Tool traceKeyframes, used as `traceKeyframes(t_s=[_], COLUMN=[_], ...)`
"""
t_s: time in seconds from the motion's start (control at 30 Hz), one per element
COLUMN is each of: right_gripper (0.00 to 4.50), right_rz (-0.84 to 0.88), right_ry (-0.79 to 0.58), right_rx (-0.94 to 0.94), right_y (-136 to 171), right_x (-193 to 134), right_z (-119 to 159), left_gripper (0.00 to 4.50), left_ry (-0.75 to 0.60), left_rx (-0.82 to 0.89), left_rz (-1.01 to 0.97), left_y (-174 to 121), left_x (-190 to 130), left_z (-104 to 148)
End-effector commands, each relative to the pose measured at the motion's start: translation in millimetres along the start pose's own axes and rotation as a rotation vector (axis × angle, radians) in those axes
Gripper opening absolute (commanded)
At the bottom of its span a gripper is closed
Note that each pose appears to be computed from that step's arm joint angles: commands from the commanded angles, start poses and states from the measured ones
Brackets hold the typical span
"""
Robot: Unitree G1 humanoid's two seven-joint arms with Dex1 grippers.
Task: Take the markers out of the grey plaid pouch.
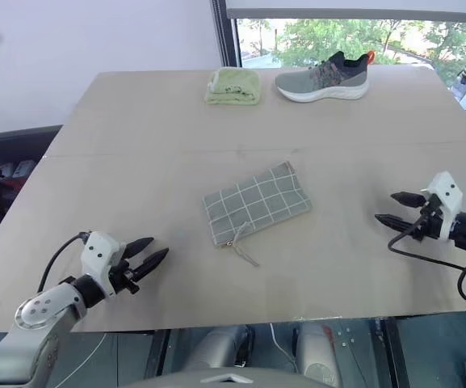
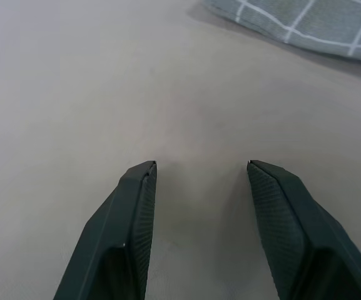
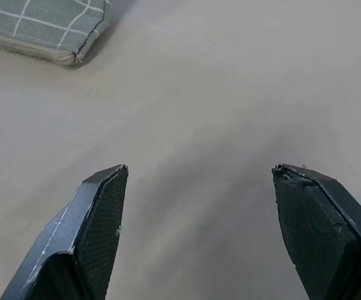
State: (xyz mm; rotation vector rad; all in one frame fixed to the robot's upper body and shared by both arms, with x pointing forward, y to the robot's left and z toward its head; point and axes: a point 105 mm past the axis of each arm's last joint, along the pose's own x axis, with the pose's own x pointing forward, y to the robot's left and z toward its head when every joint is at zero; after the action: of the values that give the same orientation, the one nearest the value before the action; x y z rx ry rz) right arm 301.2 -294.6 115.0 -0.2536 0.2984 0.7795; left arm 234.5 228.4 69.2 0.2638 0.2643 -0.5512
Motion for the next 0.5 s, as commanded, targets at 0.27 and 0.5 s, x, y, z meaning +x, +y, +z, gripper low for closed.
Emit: traceKeyframes(t_s=[0.27, 0.5], right_gripper=[3.75, 3.75], right_rz=[0.096, 0.065], right_ry=[-0.105, -0.107], right_rx=[0.05, 0.05], right_y=[36.2, 37.9], right_x=[-9.9, -15.6], right_z=[25.3, 26.4], left_gripper=[2.34, 3.98], left_ry=[-0.025, -0.101], left_rx=[0.704, 1.087], left_rz=[-0.206, -0.157], left_y=[-22.9, 1.7], left_x=[27.3, 43.5], left_z=[4.8, 16.5])
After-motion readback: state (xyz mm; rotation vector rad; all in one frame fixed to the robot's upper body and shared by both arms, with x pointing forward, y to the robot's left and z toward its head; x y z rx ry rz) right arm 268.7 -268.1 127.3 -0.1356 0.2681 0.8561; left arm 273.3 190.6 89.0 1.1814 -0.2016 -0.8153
